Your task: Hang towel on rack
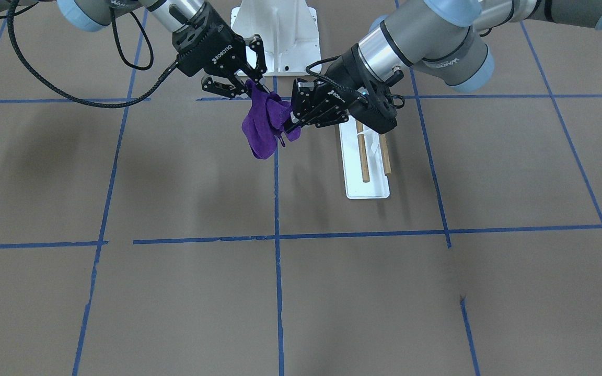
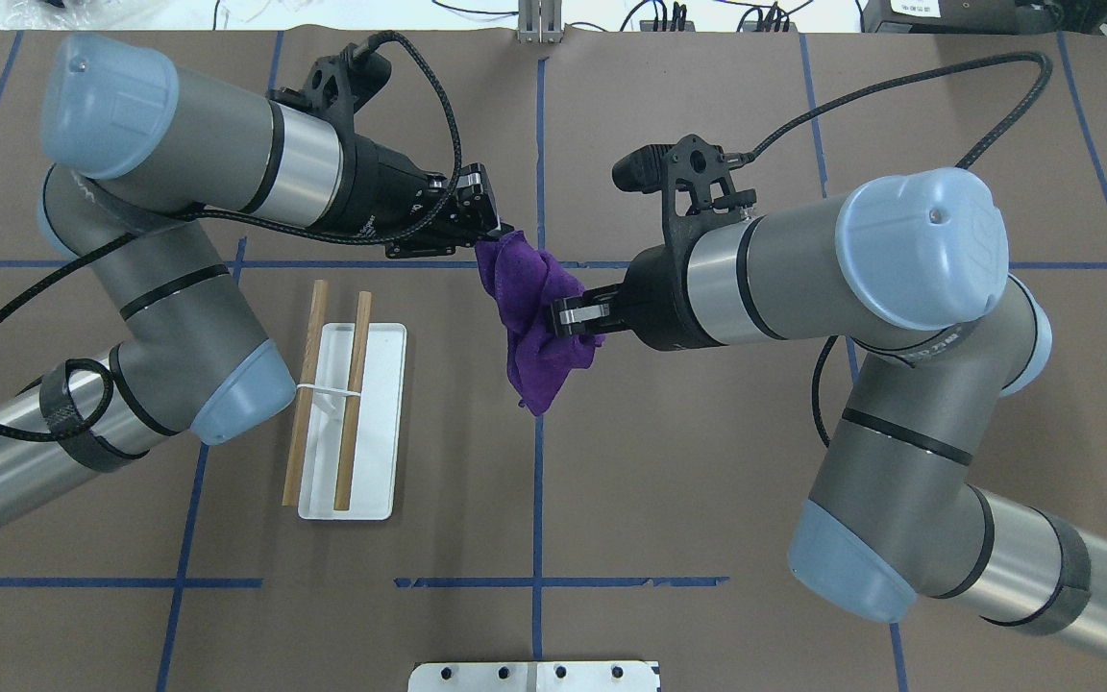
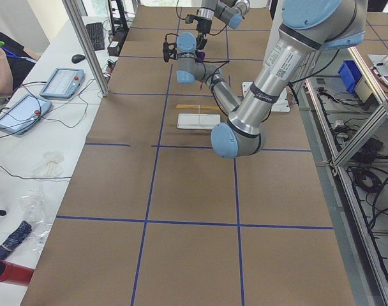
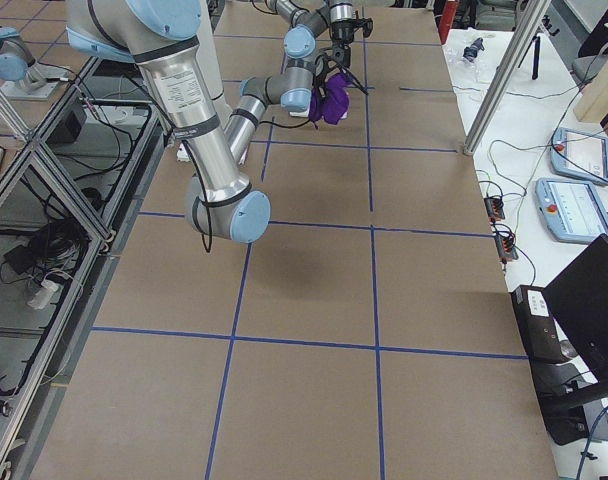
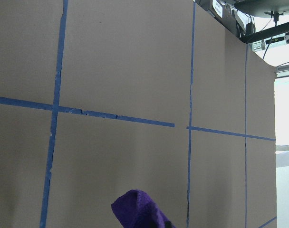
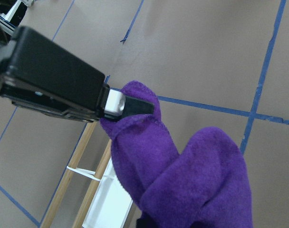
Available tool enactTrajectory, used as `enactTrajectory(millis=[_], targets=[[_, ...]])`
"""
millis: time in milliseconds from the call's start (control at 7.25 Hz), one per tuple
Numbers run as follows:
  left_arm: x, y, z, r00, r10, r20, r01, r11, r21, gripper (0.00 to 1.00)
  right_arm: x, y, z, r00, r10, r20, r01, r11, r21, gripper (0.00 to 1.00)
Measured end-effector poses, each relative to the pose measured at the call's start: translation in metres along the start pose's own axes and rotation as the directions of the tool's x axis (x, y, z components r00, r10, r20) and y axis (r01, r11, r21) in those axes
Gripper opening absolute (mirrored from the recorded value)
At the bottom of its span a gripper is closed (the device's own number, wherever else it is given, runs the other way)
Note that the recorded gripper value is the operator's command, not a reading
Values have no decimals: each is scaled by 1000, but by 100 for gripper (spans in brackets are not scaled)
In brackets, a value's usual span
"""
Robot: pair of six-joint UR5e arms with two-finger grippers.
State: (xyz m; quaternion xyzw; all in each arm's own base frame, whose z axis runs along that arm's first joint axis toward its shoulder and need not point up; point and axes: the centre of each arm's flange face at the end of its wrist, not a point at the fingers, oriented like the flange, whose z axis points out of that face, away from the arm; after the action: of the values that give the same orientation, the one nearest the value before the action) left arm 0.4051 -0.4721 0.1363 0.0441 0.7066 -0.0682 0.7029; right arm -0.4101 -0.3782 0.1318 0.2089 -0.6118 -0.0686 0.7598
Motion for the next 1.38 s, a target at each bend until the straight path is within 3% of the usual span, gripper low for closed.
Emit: enactTrajectory(millis=[414,690,966,1103,1379], targets=[[0,-1,-1,1000,-3,-2,3,1000,2,0,2,-2,-8,1000,1,0,-1,1000,6,100],[3,-5,-7,1000,-2,-6,2,1000,12,0,7,-9,-26,998,27,-64,-27,1000,-3,100],[17,-1,-29,999,1,-39,1,999,39,0,20,-20,-54,976,85,-202,-90,996,-15,100],[25,4,-49,997,1,-72,6,996,94,0,35,-29,-65,953,114,-282,-123,992,-14,100],[33,16,-77,994,1,-107,30,957,290,0,71,-52,-87,896,113,-429,-132,991,-14,100]])
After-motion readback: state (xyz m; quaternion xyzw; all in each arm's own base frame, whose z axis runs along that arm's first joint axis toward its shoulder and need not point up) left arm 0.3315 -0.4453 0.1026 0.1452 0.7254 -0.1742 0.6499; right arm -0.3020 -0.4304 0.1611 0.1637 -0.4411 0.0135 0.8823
